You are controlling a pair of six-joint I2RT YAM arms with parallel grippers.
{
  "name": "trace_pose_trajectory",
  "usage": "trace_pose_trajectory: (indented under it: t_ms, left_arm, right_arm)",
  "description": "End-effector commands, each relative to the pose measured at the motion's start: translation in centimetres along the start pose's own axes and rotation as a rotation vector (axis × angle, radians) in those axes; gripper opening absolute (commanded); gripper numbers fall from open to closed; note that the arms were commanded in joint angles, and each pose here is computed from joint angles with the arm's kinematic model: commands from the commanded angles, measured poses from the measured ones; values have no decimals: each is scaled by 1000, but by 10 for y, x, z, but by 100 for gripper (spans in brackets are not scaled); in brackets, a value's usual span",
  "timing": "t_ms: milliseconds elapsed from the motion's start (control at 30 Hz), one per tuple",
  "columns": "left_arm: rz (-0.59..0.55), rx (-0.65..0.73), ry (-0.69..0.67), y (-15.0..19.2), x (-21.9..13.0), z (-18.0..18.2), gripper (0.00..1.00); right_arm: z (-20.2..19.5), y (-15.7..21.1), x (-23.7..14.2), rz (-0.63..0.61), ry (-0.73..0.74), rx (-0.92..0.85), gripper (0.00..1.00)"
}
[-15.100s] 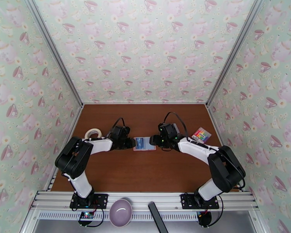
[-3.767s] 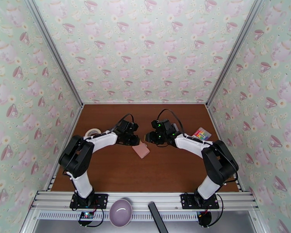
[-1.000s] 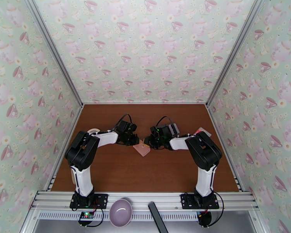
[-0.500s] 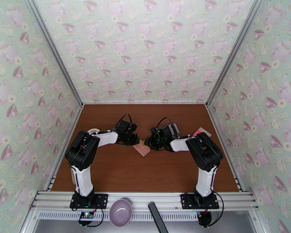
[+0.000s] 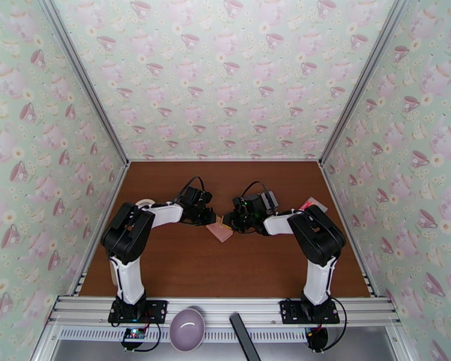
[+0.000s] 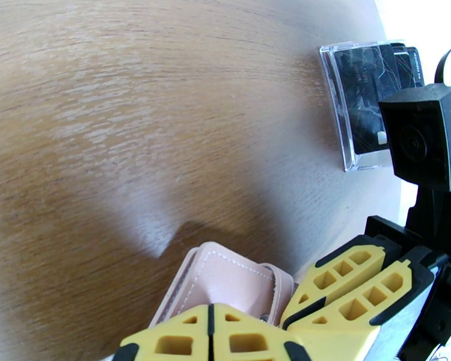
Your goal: Put the credit cards into the card holder
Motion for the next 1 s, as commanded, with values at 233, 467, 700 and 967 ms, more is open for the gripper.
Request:
trace_pose_trajectory:
  t_ms: [233, 467, 700, 967]
  left_arm:
    - [67, -59, -83, 27, 16, 31, 6]
    - [78, -48, -99, 30, 14, 33, 6]
    - [70, -55, -112, 31, 7, 39, 6]
    - [72, -54, -121, 32, 7, 43, 11]
  right_arm:
    - [-11, 4, 12, 32, 7, 16, 12]
    - [-20, 3, 14, 29, 45, 10, 11]
    - [-22, 4, 6, 16, 96, -20, 11]
    - [-2, 3, -1, 10, 56, -35, 12]
Point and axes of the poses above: each hand's point on the last joint's axis, 136 mm out from that joint toward the fingers, its own x axis out along the fingers, its own z axis along the line the jaws close on, y = z × x, the point moved 1 cm from there along -x, back along the fingers, and after that the axes turned 11 degrees about x, right-handed, at the moved point
